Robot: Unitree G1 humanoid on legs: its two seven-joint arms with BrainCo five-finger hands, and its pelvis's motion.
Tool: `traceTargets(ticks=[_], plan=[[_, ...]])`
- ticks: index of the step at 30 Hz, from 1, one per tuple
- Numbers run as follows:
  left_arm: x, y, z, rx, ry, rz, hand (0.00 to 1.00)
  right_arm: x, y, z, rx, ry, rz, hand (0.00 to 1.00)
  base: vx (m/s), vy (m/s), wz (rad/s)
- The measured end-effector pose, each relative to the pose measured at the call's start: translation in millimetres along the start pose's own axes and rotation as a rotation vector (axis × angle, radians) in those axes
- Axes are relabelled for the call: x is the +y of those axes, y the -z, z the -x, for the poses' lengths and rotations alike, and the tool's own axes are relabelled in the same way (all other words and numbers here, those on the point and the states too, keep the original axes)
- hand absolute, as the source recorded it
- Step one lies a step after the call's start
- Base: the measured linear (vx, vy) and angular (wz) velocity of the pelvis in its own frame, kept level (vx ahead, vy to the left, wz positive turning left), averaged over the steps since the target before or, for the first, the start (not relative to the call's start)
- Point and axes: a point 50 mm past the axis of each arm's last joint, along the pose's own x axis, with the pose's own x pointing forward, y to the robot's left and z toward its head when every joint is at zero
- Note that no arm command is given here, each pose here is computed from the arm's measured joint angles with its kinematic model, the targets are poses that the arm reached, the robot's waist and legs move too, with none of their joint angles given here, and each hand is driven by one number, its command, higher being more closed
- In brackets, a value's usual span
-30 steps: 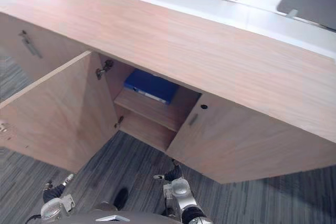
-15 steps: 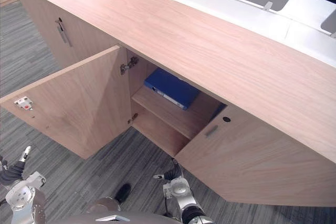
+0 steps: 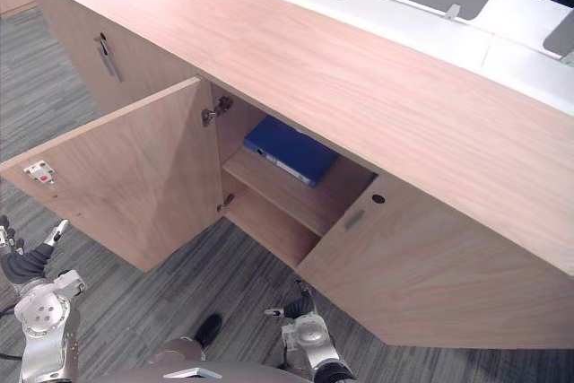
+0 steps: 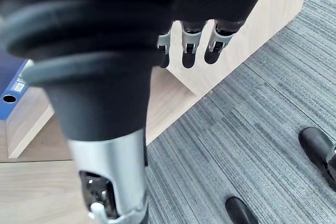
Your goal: Walk over to the cabinet, pick up the folder, carry it to the office cabinet, place the folder inside the office cabinet, then close the office cabinet door
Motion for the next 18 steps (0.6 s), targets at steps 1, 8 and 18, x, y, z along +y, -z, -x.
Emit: traceTargets(ticks=[1,8,18], plan=[[6,1,-1,0.001,-0.023,-0.006,0.00,-1,2,0,0.004,0.003,0.001,0.00,-0.05,-0.056,-0.10],[19,9,-2,0.036,-0.064,-0.039,0.00,0,5,3,0.008,0.002,-0.010,0.00,-0.03,-0.045,-0.04],[24,44,4,0.182,-0.026,-0.187,0.00,1,-1,3,-0.012,0.007,-0.036,0.00,-0.05,-0.027,0.00]])
